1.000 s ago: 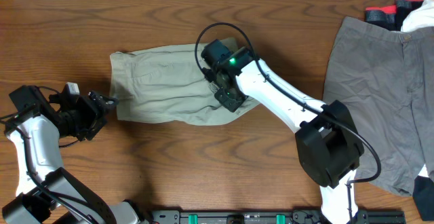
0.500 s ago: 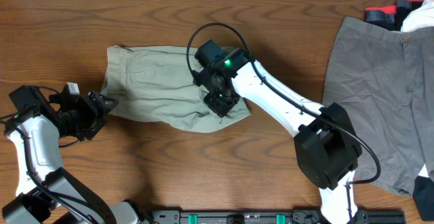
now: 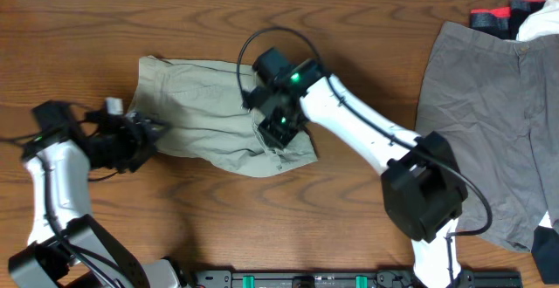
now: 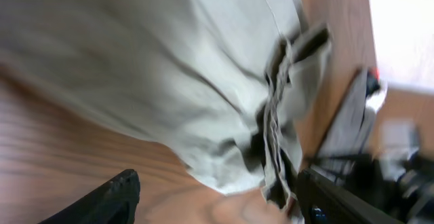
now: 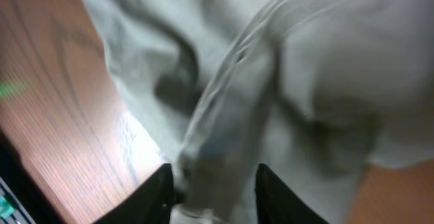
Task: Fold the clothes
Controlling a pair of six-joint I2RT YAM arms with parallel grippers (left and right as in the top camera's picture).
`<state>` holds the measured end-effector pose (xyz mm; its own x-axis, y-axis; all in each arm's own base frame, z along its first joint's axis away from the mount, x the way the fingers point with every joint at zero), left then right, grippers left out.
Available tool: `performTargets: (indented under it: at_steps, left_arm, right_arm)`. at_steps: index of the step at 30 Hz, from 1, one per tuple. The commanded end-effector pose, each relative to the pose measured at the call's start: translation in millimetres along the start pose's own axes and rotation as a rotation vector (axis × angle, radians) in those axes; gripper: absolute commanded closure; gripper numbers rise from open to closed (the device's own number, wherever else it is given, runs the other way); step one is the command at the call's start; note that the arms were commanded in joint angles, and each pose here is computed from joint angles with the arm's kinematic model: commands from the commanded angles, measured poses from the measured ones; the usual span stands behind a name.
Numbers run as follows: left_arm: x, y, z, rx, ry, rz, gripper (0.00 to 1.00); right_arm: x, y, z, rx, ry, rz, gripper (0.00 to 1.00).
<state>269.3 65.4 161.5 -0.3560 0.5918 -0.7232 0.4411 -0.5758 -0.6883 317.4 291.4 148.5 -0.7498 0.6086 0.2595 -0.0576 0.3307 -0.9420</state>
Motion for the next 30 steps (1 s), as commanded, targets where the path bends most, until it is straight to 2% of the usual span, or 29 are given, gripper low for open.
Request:
performTargets:
  at_steps: [1,3,7,10,15,21,22,25,27,30]
  left_arm:
    - [-22.6,17.3,11.2,0.075,0.099,0.033,0.28]
    - [-32.6,27.9,19.0,0.118,0.142,0.029,0.32]
    - [-53.1,47.9,35.0,0.193,0.175,0.033,0.34]
    - [-62.3,64.8,50.7,0.244,0.235,-0.044,0.34]
    - [-70.3,92.0,71.1,0.244,0.419,-0.272,0.33]
    - [-92.0,118.7,89.0,0.172,0.600,-0.382,0.30]
    - [-94.4,122.2,90.9,0.159,0.599,-0.391,0.24]
    - [-100.3,132.1,100.0,0.148,0.501,-0.384,0.23]
    - [-102.4,138.1,109.3,0.188,0.413,-0.356,0.19]
    - [-112.9,145.9,121.4,0.293,0.294,-0.227,0.18]
  right_arm:
    - [-31.1,-40.4,-14.7,-0.144,0.111,0.000,0.59]
    - [-55.0,-49.0,-16.5,-0.197,0.203,0.015,0.63]
    - [-96.0,-61.3,-18.3,-0.296,0.325,0.005,0.83]
    - [-112.1,-58.9,-16.0,-0.306,0.374,0.009,0.90]
    - [-118.2,-39.5,-12.4,-0.258,0.394,0.000,0.92]
    - [-120.0,-19.9,-22.2,-0.280,0.363,-0.064,0.86]
    - [-119.1,-18.6,-24.1,-0.288,0.357,-0.080,0.85]
    - [-118.9,-12.1,-25.4,-0.284,0.354,-0.090,0.85]
    - [-118.3,-8.8,-25.2,-0.276,0.355,-0.093,0.85]
    - [-117.5,-7.9,-25.9,-0.275,0.351,-0.087,0.85]
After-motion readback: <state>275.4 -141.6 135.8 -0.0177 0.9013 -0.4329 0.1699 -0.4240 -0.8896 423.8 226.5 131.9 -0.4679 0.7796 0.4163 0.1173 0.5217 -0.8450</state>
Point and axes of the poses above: each gripper's point midway between its finger pads, its own y axis out along the fingers, its own x axis along the line the jaws close on, z = x × y, the point moved 7 cm from there along -y, back along the fingers
